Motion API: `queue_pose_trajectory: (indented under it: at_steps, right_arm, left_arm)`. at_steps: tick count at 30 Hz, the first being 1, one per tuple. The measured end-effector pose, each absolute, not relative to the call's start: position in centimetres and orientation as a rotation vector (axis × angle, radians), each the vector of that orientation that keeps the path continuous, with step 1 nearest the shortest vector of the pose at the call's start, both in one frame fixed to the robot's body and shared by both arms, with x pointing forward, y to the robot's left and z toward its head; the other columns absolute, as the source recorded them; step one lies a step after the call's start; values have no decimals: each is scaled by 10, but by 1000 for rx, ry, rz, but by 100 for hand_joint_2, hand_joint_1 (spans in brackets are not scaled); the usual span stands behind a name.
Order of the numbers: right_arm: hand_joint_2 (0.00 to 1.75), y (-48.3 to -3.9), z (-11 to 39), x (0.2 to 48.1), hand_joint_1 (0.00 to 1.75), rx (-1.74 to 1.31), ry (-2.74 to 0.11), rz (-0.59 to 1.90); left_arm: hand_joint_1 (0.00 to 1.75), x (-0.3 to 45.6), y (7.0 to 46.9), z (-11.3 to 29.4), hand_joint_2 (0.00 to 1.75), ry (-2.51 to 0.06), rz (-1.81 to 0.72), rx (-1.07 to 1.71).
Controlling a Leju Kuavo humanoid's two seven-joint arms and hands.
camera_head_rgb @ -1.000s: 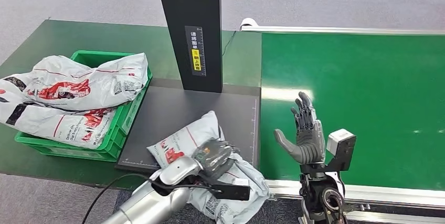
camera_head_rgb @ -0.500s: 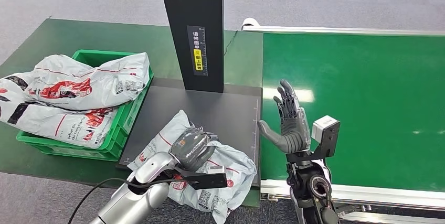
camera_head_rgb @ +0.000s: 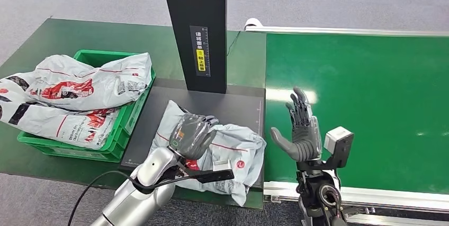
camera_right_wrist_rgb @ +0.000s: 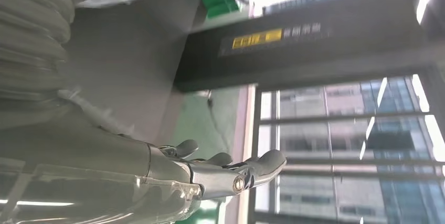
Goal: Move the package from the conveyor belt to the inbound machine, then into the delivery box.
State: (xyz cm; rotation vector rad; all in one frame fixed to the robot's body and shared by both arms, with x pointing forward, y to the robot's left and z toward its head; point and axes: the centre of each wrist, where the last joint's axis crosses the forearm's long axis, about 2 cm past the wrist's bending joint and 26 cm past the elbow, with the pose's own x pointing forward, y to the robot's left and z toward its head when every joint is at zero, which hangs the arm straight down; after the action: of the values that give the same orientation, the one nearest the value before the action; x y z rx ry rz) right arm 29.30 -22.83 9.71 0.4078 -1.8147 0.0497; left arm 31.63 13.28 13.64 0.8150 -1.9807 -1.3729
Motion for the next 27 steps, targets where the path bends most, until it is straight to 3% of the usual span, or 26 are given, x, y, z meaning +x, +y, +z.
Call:
queue_pose_trajectory:
  at_steps: [10,22,27]
  right_arm:
    - [175,-247,90,288,0,367,-1814,13]
    - [175,-254,81,277,0,342,-1805,21]
    - [175,-260,80,270,0,320,-1813,5]
  left_arm:
    - [175,348,137,214,175,-2113,-1254,1067]
    - [175,361,179,225,175,-2145,-1113,1302]
    - [175,374,224,251,175,-2090,-1018,1496]
